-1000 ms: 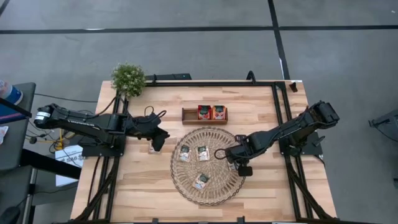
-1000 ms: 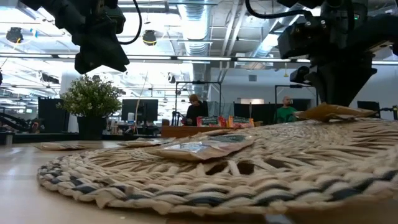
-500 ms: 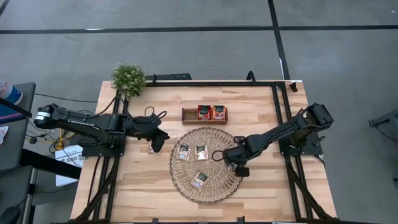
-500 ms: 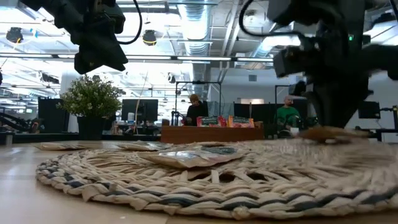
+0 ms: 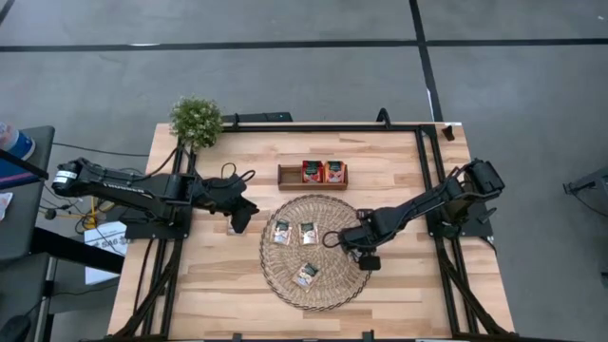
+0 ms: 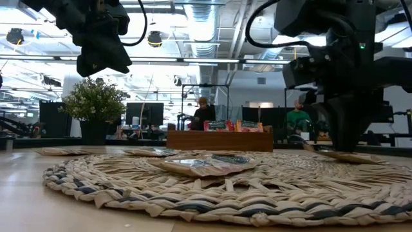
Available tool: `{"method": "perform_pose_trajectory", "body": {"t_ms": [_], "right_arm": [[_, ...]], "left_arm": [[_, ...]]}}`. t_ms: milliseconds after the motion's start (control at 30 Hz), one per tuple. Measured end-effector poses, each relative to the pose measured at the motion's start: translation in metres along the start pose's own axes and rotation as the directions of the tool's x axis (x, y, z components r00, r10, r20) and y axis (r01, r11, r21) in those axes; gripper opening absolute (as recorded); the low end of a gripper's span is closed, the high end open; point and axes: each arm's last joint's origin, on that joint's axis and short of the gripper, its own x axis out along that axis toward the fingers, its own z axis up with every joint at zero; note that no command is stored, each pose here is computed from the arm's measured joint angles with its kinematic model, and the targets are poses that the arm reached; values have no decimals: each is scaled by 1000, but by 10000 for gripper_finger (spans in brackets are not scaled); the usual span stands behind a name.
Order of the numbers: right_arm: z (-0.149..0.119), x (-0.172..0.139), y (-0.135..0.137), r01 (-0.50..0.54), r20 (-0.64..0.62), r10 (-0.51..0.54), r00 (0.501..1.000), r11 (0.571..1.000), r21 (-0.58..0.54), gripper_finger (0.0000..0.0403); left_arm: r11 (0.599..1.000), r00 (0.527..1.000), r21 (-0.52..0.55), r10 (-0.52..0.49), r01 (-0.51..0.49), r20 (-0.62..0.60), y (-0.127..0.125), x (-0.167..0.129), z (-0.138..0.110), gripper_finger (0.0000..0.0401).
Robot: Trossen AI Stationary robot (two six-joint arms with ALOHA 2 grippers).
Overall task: Pick & Place Tea
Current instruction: Put the green tea bag to the left of the wooden organizer
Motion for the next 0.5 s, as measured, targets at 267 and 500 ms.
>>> {"method": "perform_pose_trajectory", "body": {"t_ms": [267, 500], "right_arm": [[9, -16, 2, -4, 8, 5, 1000, 1000, -8, 5], [21, -40, 2, 32, 12, -32, 999, 999, -3, 1]], "left_arm": [[1000, 1000, 0, 1, -1, 1, 0, 0, 0, 83], [1000, 999, 22, -19, 19, 26, -2, 0, 2, 83]]}}
